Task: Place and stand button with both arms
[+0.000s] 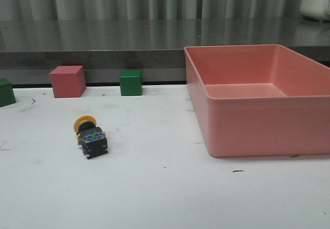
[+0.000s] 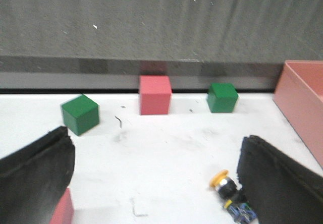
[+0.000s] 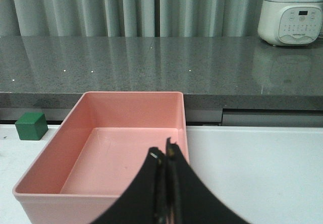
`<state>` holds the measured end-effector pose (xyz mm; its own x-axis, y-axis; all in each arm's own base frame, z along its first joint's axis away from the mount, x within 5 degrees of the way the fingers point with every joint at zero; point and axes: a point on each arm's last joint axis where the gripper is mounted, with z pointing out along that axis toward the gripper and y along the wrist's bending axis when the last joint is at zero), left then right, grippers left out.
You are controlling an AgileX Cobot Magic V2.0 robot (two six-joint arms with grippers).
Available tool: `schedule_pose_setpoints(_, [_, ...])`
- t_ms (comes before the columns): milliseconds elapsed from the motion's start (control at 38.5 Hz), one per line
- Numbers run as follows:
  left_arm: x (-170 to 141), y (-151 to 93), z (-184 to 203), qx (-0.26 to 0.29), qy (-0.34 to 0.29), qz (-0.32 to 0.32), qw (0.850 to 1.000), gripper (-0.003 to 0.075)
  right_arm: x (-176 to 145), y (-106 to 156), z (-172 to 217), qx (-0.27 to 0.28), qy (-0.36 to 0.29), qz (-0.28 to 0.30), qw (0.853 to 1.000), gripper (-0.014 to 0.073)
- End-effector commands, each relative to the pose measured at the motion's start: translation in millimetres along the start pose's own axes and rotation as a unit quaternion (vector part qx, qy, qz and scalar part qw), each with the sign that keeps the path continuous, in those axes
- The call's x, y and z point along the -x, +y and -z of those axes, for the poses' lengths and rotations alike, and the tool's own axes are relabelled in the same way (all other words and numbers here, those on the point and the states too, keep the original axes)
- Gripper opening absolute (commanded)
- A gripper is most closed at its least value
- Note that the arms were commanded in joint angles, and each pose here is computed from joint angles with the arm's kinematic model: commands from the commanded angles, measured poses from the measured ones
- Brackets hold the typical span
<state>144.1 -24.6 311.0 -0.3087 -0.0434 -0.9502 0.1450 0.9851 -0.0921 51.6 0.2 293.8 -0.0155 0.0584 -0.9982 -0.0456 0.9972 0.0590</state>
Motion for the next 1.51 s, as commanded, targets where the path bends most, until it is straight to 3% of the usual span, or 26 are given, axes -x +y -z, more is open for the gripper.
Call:
schedule_pose_setpoints(0, [20,-16,-16,-0.042,-0.006,0.01,0.999,0.0617,15,2,1,0.005,-0.05,0.012,0.999,-0.0063])
schedule_pose_setpoints(208, [23,-44,-70,-0.087,0.128,0.076,0.985,0.0617,15,2,1,0.005,-0.05,0.012,0.999,-0.0063])
schedule_pose_setpoints(416, [21,-59,-124,-0.091,0.276,0.089,0.953,0.0617,15,2,1,0.005,-0.05,0.012,0.999,-0.0063])
schedule_pose_setpoints(571, [16,-72,-163,-0.101,0.375,0.104,0.916,0.0617,15,2,1,0.005,-0.05,0.012,0.999,-0.0063])
schedule_pose_setpoints(753, [7,-81,-202,-0.079,0.49,0.134,0.858,0.0617,15,2,1,0.005,-0.05,0.012,0.999,-0.0063])
schedule_pose_setpoints(1091, [-19,-86,-253,-0.053,0.58,0.149,0.799,0.0617,15,2,1,0.005,-0.05,0.012,0.999,-0.0063])
schedule_pose_setpoints(1481, [-35,-89,-283,-0.034,0.608,0.168,0.775,0.0617,15,2,1,0.005,-0.05,0.012,0.999,-0.0063])
